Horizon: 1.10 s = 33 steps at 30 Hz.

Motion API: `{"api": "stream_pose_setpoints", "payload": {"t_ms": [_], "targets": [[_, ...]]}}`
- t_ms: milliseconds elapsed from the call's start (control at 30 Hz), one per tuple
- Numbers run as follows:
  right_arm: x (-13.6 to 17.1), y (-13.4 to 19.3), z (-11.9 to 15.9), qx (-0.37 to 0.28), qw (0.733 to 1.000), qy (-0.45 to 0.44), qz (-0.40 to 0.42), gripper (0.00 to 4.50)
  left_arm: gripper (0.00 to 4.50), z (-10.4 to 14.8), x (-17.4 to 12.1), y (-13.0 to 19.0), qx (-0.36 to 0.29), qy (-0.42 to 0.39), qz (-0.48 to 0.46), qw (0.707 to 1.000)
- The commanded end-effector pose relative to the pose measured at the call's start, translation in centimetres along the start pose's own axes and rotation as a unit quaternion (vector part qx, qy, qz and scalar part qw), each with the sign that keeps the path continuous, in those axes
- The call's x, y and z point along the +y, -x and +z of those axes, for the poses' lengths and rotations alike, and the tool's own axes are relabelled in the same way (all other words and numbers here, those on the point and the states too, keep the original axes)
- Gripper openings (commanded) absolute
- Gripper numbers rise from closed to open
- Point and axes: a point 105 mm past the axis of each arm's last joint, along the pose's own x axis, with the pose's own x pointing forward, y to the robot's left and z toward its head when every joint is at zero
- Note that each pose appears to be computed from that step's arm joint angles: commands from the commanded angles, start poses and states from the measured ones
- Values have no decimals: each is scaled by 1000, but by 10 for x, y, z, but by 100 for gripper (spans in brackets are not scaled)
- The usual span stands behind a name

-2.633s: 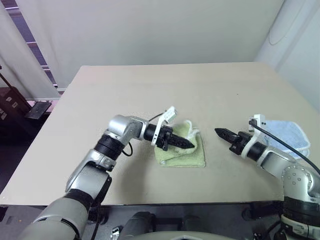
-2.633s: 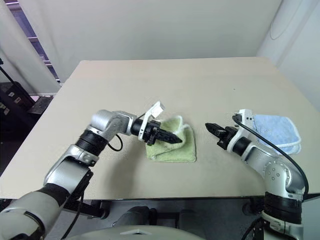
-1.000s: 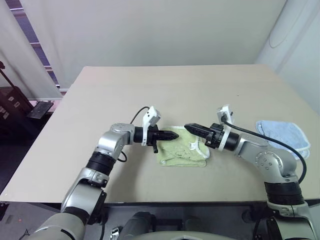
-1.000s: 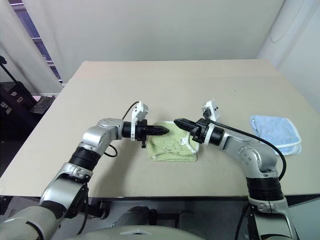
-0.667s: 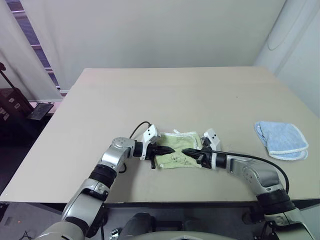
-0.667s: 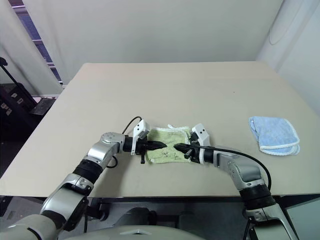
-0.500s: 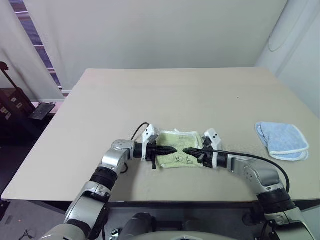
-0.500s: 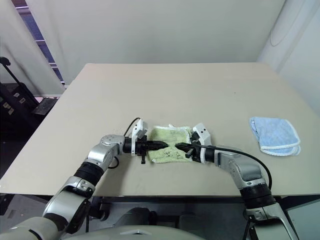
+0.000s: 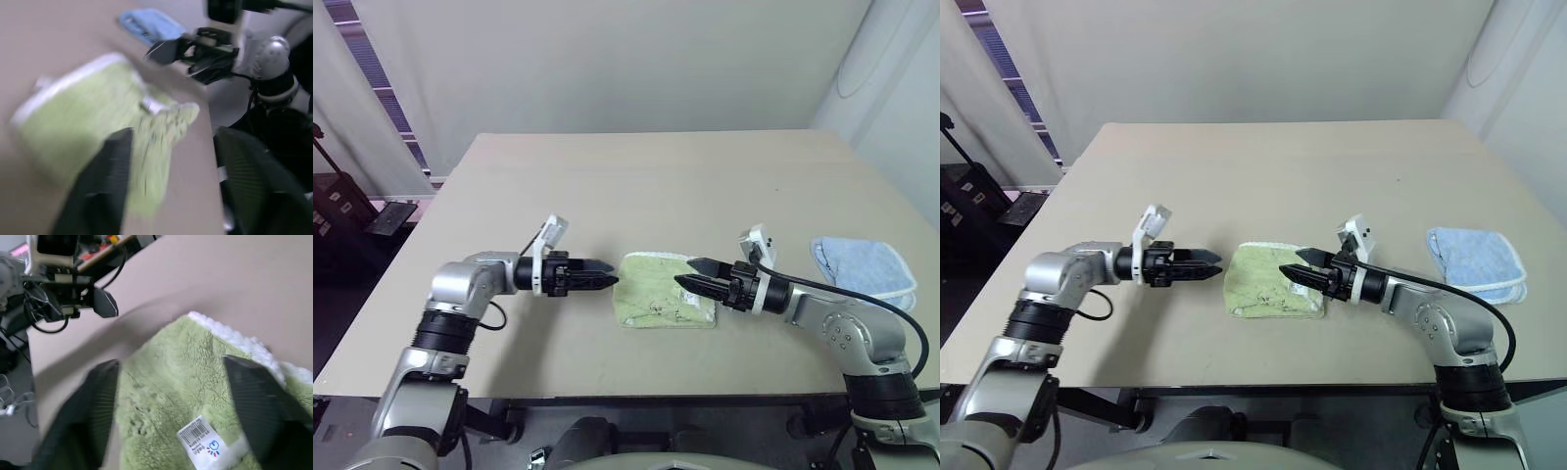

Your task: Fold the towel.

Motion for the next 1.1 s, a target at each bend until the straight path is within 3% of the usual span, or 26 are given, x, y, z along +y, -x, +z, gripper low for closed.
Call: {"api": "stream_pose_setpoints", "payload": {"t_ms": [33,233,367,600,733,1100], "targets": [[-1,7,7,0,1000,-8,-6,450,447,-3,-2,3,6,82,-3,997],[-2,15,10,-5,997,-72,-3,450,447,-16,13,-12,27,196,40,979],[-6,24,6,3,995,-97,-11,450,447,-35,22,-28,98,233,93,963],[-17,36,5,-7,994,-99,-41,450,447,-46,24,-61,99,311,67,943],[-18,35,3,-7,994,-97,-50,450,447,-50,25,-78,106,318,68,940],[-11,42,11,-25,995,-89,-37,450,447,-40,-6,-128,114,337,-14,934]]}}
